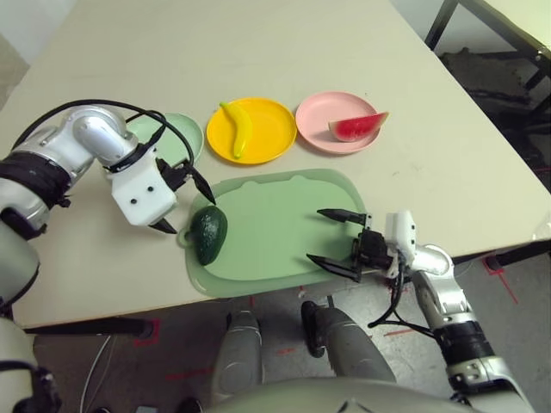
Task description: Place the fruits into color-matched plates.
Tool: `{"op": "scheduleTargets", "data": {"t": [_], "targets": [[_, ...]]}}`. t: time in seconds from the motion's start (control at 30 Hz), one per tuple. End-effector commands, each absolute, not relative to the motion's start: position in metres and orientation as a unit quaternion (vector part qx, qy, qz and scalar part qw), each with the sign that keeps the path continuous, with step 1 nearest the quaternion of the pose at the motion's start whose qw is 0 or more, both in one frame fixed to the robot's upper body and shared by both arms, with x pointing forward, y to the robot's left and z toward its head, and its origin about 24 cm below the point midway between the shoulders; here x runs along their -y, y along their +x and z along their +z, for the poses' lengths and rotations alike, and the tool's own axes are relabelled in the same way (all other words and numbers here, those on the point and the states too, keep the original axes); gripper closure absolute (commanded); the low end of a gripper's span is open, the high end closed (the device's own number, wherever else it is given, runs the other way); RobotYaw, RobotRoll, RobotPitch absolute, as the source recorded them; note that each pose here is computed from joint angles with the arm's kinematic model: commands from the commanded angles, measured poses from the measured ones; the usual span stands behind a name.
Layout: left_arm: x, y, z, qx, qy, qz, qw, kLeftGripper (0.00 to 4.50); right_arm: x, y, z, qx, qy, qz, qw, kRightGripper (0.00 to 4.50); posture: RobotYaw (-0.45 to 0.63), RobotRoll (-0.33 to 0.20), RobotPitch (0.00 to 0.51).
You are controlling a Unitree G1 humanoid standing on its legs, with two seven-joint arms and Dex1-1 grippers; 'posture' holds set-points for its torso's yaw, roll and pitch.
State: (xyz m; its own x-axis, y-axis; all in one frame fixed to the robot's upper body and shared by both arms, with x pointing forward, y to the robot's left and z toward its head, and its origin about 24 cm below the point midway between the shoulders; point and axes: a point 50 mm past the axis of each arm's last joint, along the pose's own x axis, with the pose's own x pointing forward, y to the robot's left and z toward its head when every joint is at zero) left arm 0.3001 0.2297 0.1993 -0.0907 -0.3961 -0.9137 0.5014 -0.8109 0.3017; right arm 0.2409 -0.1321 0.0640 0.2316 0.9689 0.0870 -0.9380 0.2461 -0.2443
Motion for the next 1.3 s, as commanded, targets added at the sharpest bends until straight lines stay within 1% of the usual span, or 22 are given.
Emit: {"op": "scheduleTargets", "data": {"t": [0.03, 0.3, 0.53, 0.87, 1.3], "targets": [[-0.225, 0.298, 0.198, -0.035, 0.593, -0.748, 0.295, 0.00, 0.132, 0.234, 0.055, 0.091, -0.090, 0.633, 0.763, 0.03, -0.11, 0.000, 0.165], [-0.222, 0.299, 0.196, -0.034, 0.593, -0.752, 0.286, 0.00, 0.129, 0.228, 0.056, 0.097, -0.096, 0.659, 0.740, 0.03, -0.13, 0.000, 0.163], [-0.223, 0.303, 0.203, -0.043, 0.606, -0.742, 0.284, 0.00, 0.128, 0.229, 0.059, 0.103, -0.090, 0.653, 0.745, 0.03, -0.13, 0.000, 0.163], [-0.218, 0.297, 0.197, -0.030, 0.589, -0.758, 0.278, 0.00, 0.126, 0.228, 0.058, 0.100, -0.093, 0.653, 0.745, 0.03, -0.13, 0.000, 0.157], [-0.216, 0.292, 0.188, -0.031, 0.572, -0.773, 0.274, 0.00, 0.124, 0.228, 0.058, 0.102, -0.093, 0.651, 0.746, 0.03, -0.14, 0.000, 0.155]]}}
